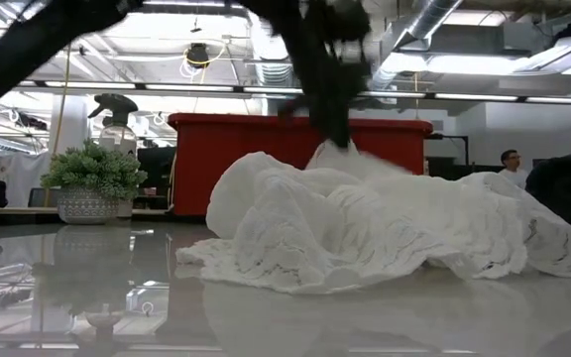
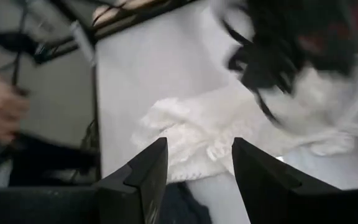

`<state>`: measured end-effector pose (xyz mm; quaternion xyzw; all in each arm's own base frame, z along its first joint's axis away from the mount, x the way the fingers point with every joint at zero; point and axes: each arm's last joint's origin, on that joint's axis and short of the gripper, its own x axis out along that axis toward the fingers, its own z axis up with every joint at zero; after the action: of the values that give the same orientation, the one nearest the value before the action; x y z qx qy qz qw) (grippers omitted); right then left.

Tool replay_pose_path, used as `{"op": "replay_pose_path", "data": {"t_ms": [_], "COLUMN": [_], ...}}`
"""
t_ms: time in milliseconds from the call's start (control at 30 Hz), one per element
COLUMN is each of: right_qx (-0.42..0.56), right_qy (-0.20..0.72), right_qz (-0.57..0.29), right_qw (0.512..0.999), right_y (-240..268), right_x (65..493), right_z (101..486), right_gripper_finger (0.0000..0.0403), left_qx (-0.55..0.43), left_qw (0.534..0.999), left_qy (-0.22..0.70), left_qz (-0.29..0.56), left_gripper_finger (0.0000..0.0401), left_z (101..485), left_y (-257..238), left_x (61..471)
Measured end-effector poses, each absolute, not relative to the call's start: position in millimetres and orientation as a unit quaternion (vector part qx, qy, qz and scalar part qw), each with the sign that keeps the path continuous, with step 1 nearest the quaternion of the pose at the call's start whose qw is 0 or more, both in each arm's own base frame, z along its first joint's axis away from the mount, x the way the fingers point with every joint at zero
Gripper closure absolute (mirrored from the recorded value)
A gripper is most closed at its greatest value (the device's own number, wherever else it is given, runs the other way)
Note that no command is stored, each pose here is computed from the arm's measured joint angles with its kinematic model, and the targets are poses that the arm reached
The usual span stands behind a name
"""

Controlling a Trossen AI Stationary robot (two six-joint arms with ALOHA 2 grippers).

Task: Fold Laundry from Bin
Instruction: Fold the white t-shirt

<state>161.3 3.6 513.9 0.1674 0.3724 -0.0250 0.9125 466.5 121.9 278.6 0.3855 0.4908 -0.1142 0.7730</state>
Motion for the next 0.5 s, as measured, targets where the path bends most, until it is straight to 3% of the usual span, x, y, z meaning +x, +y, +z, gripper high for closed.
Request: {"op": "replay_pose_path", "data": {"t_ms": [300,500], "right_qx": [0.171,0.163], "right_qy": [0.32,0.385], "right_qz": [-0.179,-0.239], "right_qw": [0.915,0.877], "right_y": [4.4,11.3], "right_x": [149.3,188.8], "right_z": [517.4,478.0], "right_gripper_finger": [0.0213,0.0213], "left_qx": [0.346,0.322], "left_qw": [0.817,0.819], "left_qy": [0.455,0.437], "left_qz": [0.073,0.187], "left_gripper_finger": [0.0401,0.0401], "left_z": [426.1,473.1], "left_y": [112.8,122.1], "left_x": [355.9,293.2]}}
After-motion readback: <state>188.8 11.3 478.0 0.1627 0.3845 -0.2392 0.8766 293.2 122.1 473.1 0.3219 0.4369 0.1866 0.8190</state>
